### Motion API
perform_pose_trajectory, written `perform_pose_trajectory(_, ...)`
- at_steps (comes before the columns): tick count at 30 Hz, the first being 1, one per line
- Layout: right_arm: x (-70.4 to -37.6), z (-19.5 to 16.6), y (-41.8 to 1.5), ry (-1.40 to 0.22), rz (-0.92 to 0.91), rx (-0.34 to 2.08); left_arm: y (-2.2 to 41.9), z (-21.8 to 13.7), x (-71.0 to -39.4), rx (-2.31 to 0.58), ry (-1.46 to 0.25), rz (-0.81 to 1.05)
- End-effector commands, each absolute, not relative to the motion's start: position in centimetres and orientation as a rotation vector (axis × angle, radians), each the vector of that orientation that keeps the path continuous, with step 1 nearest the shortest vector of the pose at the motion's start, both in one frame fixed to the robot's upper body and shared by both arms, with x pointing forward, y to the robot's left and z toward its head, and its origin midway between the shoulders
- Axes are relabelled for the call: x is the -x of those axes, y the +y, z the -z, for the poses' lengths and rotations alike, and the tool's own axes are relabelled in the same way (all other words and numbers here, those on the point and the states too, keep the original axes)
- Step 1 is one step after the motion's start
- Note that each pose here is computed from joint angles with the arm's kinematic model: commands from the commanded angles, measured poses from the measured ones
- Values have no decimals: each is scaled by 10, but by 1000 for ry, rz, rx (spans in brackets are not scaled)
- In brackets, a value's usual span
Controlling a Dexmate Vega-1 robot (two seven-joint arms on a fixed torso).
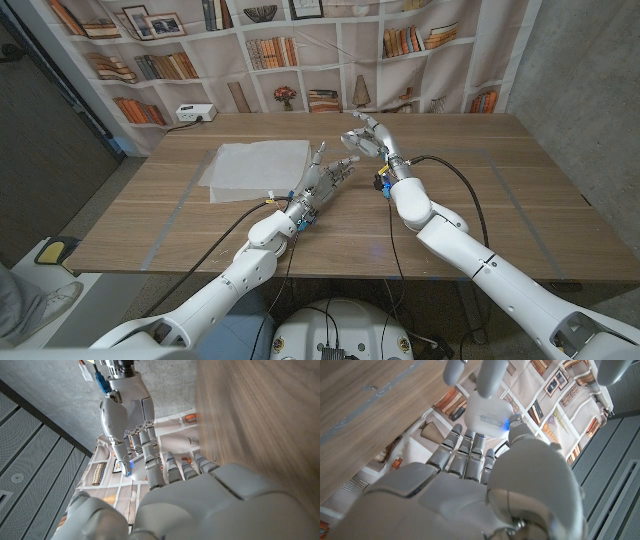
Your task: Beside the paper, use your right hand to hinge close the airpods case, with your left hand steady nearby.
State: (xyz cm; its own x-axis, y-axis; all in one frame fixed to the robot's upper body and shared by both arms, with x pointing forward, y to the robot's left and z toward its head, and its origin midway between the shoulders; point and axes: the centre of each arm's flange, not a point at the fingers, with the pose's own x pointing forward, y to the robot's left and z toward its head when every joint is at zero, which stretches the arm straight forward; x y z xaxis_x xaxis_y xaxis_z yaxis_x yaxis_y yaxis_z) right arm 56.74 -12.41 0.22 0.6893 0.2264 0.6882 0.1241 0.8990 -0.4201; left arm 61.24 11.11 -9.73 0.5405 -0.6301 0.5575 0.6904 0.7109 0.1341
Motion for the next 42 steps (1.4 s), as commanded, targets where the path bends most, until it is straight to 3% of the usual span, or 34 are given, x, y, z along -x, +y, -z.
perform_pose_trajectory(1, -567, -5, -129, -840, -57, 352, 117, 104, -611, 84, -598, 805)
perform_pose_trajectory(42, -557, 0, -146, -804, -58, 285, 207, 83, -574, 249, -795, 617)
